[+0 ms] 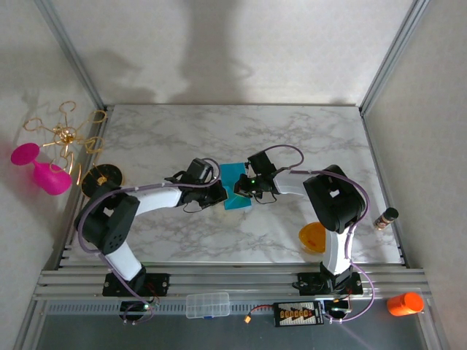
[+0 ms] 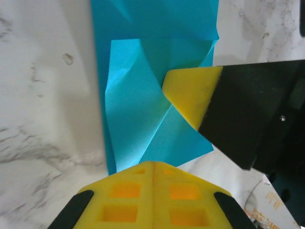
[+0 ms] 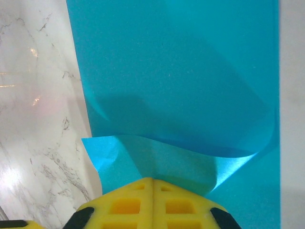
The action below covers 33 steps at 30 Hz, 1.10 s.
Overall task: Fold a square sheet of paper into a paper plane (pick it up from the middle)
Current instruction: Fold the triangle a second time at the center of the table.
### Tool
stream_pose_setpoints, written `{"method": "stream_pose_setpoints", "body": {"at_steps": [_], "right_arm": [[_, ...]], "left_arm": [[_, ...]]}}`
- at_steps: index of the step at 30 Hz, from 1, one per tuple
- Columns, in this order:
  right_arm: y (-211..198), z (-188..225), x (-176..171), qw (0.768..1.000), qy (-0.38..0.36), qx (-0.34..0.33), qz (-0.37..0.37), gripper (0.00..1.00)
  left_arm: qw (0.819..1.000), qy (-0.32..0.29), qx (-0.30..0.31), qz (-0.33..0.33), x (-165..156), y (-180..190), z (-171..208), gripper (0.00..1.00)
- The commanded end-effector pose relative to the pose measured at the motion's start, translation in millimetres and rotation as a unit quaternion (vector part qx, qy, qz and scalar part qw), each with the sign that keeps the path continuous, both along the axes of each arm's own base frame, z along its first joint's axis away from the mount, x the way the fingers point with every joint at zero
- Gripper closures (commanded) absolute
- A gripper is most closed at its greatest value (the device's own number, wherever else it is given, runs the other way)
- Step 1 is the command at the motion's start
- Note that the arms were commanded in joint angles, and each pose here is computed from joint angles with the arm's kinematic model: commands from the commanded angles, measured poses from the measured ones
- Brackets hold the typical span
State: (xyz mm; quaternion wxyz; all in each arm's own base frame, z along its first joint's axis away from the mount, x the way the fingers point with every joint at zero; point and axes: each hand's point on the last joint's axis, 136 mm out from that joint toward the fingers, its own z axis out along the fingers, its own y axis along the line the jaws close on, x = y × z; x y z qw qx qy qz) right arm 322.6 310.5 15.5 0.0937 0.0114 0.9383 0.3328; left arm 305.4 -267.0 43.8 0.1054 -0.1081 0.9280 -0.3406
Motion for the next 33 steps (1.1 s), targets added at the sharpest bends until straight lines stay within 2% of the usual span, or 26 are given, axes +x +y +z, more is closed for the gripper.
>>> {"method": "stream_pose_setpoints", "body": {"at_steps": [1,15,23,33], "right_arm": [[-34.1,-56.3,-23.6,0.993,0.067,-0.092,-0.024,0.97],[-21.8,-31.6,-12.5,0.997,0.040,-0.065,-0.015,0.97],[0.7,27.1,9.9,0.999,-0.049,0.001,0.003,0.96],[14.3,2.8,-17.3,0.999,-0.014,-0.005,0.038,0.97]], "left_arm": [[1.000,0.017,-0.023,0.005,6.1,-12.0,-2.3,0.95],[0.995,0.051,0.085,0.014,-2.1,10.9,-39.0,0.98],[0.992,0.060,0.114,0.014,-7.9,21.1,-49.3,0.98],[0.991,0.061,0.118,0.011,-9.7,21.6,-52.4,0.99]]}}
